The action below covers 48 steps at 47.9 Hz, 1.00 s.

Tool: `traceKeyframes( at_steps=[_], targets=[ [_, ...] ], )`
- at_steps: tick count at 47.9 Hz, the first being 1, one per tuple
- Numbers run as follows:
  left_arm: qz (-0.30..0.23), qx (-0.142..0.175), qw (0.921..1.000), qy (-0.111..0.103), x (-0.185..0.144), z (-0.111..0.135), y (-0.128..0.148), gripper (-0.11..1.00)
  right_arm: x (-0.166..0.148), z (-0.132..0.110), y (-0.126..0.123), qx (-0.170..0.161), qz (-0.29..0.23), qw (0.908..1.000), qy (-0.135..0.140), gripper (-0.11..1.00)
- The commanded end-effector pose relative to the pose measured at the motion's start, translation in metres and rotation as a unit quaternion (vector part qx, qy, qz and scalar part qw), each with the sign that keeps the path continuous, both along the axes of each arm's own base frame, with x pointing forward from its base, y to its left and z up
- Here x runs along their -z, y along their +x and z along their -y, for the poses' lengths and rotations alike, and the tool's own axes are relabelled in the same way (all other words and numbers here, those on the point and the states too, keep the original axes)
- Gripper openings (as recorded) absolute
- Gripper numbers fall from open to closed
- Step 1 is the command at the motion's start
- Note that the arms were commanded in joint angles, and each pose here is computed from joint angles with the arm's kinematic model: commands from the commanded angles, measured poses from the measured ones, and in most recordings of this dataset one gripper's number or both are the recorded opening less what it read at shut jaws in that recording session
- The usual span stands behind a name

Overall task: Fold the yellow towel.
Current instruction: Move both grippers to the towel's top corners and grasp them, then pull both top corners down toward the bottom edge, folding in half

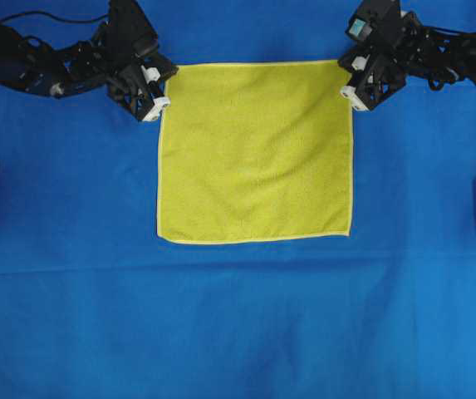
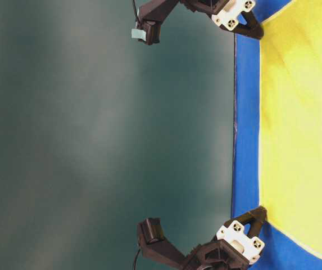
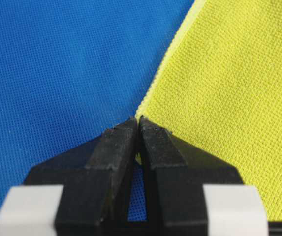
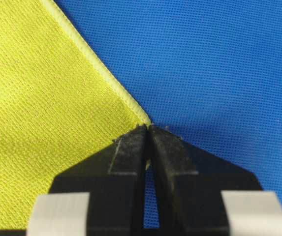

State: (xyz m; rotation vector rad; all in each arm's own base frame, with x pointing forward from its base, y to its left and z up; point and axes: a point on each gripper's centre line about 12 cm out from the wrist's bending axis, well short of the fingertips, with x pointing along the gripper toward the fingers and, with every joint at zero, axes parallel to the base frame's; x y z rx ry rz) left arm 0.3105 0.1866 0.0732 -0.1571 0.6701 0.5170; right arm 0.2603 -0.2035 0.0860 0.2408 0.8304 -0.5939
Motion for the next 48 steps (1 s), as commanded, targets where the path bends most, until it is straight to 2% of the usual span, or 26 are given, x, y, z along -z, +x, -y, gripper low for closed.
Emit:
traceKeyframes(
  at_steps=[1,15,25,35,40,48],
  targets=[
    [0.011,0.004,0.9999,0.009,-0.01,-0.001,0.005,0.01,-0.006,0.0,0.003,0.001,0.01,0.9999,-0.004,0.03],
    [0.015,0.024,0.9987,0.042,-0.055,-0.007,0.014,0.01,-0.038,-0.003,-0.002,0.009,0.038,0.999,-0.02,0.03],
    [0.016,0.029,0.9986,0.042,-0.069,0.0,0.009,0.01,-0.056,-0.008,-0.01,0.013,0.047,0.9984,-0.027,0.03],
    [0.015,0.04,0.9985,0.035,-0.067,0.015,0.004,0.01,-0.058,-0.013,-0.008,0.004,0.052,0.9982,-0.03,0.03],
    [0.018,0.057,0.9976,0.036,-0.071,0.029,0.003,0.01,-0.062,-0.021,-0.004,-0.009,0.053,0.9981,-0.03,0.03],
    [0.024,0.103,0.9937,0.037,-0.08,0.065,0.001,0.01,-0.073,-0.051,-0.001,-0.049,0.054,0.997,-0.024,0.03]
  ],
)
